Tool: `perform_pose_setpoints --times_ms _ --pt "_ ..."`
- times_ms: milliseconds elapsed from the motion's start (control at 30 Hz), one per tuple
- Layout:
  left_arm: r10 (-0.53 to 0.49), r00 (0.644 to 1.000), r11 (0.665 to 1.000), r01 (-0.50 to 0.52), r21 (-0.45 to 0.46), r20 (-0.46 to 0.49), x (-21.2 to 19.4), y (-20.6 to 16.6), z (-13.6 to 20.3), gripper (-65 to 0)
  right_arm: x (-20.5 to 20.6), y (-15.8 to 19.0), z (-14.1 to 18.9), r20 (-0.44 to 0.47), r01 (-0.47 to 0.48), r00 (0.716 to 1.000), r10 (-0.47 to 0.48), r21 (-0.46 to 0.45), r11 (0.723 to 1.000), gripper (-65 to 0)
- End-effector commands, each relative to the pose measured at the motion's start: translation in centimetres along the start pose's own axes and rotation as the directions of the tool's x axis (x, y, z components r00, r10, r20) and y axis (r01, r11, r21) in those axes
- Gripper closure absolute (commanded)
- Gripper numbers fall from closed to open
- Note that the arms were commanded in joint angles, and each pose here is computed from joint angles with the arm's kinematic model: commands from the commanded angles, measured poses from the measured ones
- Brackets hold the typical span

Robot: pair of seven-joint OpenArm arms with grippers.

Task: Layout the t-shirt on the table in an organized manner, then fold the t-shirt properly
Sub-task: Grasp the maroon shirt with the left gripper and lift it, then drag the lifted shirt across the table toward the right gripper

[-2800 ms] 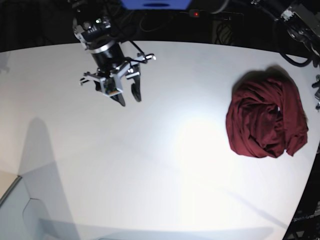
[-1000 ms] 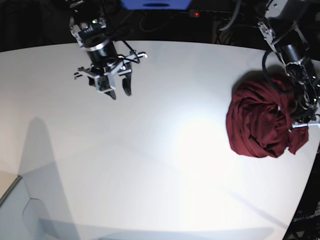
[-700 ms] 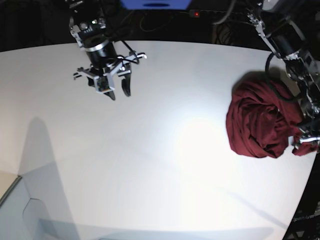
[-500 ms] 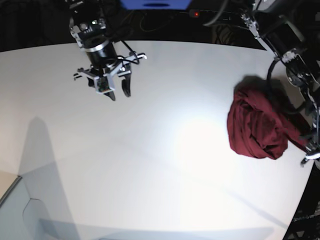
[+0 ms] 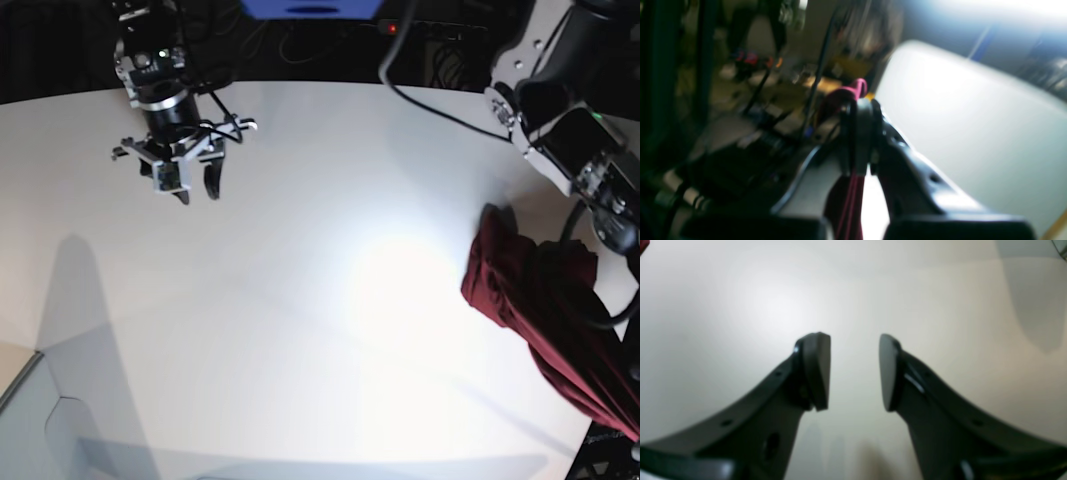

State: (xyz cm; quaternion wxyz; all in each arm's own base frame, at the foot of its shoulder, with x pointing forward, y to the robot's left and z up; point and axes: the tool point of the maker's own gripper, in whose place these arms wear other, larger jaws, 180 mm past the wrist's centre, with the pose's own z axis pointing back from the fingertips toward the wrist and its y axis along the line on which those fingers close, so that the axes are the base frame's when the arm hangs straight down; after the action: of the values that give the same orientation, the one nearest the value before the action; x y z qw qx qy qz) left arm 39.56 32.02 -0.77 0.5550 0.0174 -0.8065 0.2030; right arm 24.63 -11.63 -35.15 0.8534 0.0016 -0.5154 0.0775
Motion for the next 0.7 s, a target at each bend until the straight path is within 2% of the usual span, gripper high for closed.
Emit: perform_pose_setpoints --times_ms 0,100,333,467,567,667 --pt "0.004 0.995 1.000 -0.002 -0.020 0.101 3.3 -0.8 -0.4 -0.2 0.8 -0.7 0.2 0.026 -0.005 1.000 0.006 -0.018 1.000 -24.8" --pt "0.041 0.984 0.999 -0.036 -0.034 0.172 6.2 -1.6 -1.4 -0.2 0.5 -1.8 0.2 0.012 -0.005 1.000 0.006 -0.047 0.999 -24.8" --pt "0.153 0.957 0.987 -0.138 -0.077 0.245 11.0 -3.2 -5.4 -0.2 0.4 -2.7 0.3 0.010 -0.004 1.000 0.005 -0.071 0.997 -24.7" --pt "0.139 0.953 0.984 -0.103 -0.143 0.270 14.0 -6.0 -6.8 -0.2 -0.1 -2.6 0.6 -0.003 -0.001 1.000 0.000 -0.069 0.998 -24.7" --pt "0.087 0.969 0.974 -0.034 -0.223 0.232 12.7 -10.2 -7.0 -0.2 -0.1 -2.5 0.6 -0.003 0.001 1.000 -0.001 -0.069 0.998 -24.7" --pt "0.068 0.993 0.954 -0.035 -0.299 0.100 6.1 -14.2 -6.1 -0.2 -0.2 -2.5 0.7 -0.006 0.002 1.000 -0.003 -0.069 0.998 -24.7"
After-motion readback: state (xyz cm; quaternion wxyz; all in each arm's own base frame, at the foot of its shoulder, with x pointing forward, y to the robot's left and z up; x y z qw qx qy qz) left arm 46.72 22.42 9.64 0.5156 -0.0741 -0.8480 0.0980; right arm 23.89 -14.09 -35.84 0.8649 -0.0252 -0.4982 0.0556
